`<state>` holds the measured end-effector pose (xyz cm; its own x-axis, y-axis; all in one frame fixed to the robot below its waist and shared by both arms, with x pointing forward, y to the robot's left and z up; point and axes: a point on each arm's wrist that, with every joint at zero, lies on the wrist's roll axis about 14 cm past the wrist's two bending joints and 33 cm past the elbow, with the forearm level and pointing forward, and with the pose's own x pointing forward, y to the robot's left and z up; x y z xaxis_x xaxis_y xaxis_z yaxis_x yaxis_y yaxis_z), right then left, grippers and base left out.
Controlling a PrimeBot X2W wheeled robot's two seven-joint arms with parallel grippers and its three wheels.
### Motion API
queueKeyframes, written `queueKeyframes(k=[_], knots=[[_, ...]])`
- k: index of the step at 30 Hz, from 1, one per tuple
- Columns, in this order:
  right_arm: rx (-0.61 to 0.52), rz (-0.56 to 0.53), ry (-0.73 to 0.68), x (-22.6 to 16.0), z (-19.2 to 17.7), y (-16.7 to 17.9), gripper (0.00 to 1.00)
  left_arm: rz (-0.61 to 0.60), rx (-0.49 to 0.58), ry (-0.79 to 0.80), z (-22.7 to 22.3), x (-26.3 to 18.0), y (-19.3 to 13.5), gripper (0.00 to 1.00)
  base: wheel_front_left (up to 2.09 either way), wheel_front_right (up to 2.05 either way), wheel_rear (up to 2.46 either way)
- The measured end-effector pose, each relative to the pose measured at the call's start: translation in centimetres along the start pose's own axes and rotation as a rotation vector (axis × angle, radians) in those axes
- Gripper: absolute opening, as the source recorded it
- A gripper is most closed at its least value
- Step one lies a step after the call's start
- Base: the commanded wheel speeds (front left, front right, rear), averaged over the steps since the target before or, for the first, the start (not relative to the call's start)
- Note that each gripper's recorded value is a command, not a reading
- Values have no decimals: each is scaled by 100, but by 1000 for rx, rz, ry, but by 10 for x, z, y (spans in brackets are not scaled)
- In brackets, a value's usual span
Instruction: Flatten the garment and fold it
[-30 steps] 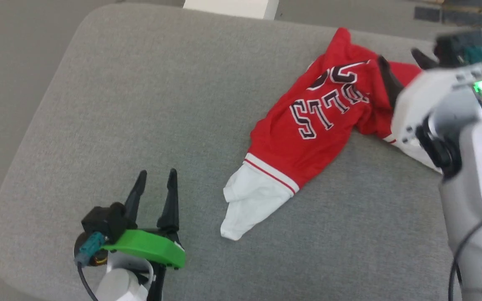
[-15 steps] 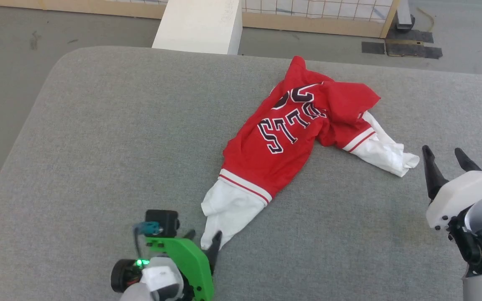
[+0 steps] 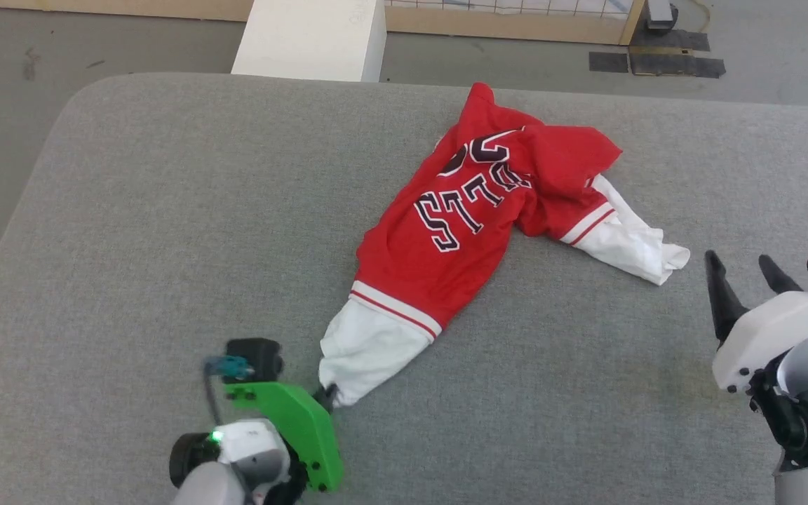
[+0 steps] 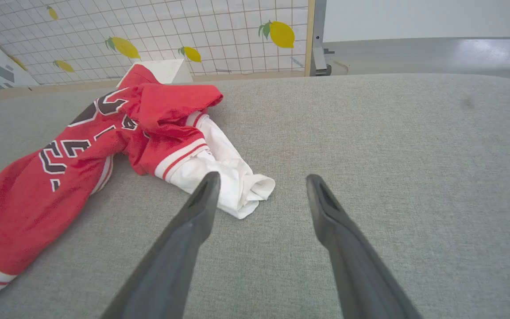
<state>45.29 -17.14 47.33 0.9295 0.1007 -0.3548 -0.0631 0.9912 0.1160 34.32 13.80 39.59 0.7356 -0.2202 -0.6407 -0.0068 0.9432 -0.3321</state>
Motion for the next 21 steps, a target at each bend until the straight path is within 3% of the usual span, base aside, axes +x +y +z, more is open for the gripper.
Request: queueKeyframes(k=[4, 8, 14, 21], knots=[[-50, -12, 146, 3, -31, 0, 100, 74, -116, -184, 39, -9, 26, 0, 0, 0, 0], [-112, -17, 304, 9, -60, 0, 100, 153, -167, -356, 74, -24, 53, 0, 0, 0, 0], [-234, 13, 393, 38, -60, 9, 100, 149, -189, -368, 73, -22, 53, 0, 0, 0, 0], [-303, 82, 475, 61, -77, 31, 100, 172, -201, -334, 60, -17, 61, 0, 0, 0, 0]])
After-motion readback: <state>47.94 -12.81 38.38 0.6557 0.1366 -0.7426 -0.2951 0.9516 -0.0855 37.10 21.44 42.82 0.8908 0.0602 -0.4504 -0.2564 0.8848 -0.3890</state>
